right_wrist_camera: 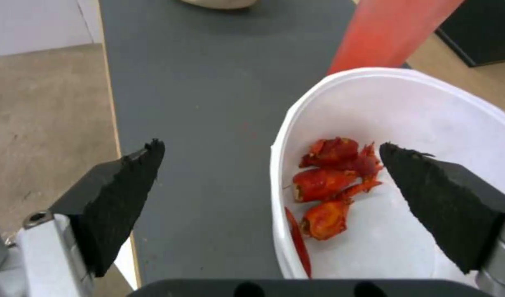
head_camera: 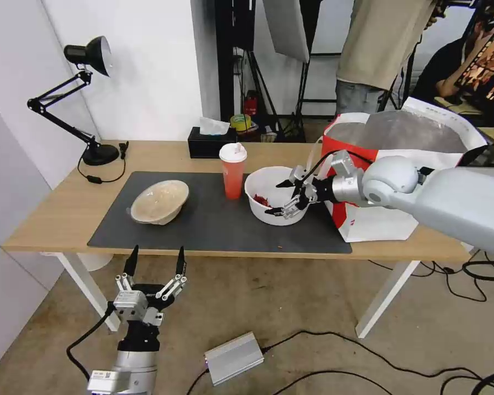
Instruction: Pick up the trash from the table and place it into the takeout bag.
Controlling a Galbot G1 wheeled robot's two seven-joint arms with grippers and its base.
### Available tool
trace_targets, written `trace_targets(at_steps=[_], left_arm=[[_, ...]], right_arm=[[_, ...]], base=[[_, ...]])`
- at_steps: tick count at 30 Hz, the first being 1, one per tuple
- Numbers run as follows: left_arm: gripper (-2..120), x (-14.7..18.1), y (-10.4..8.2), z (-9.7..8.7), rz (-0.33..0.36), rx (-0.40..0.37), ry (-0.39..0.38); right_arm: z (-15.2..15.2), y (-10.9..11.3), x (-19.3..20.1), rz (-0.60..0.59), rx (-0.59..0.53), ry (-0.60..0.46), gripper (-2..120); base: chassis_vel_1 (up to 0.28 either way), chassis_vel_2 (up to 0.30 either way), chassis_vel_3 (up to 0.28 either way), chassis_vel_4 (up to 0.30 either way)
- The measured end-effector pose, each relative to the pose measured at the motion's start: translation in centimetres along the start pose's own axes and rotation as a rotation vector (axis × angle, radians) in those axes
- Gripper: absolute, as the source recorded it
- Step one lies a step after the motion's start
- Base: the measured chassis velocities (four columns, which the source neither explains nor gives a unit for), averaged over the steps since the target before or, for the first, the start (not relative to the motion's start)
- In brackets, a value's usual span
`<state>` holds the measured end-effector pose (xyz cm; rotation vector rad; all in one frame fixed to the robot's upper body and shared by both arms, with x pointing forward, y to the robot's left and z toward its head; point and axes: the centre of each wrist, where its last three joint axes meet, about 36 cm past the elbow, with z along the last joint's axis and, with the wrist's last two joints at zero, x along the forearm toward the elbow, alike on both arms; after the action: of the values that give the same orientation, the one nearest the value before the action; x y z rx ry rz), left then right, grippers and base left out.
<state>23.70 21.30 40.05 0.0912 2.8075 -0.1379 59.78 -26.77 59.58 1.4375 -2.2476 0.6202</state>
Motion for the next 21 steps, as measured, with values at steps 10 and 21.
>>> trace_targets(at_steps=[10,21], left_arm=[[100,-0.1,-0.1,0.2,-0.013,0.007,-0.004],[100,-0.2,-0.3,-0.2,-0.015,0.008,-0.014]], right_arm=[[0.7,0.3,-1.1,-0.02,-0.011,0.018,100],[1.2,0.4,-1.8,-0.025,-0.028,0.022,100]], base=[[0.0,0.0,0.0,0.0],[0.0,0.0,0.0,0.0]])
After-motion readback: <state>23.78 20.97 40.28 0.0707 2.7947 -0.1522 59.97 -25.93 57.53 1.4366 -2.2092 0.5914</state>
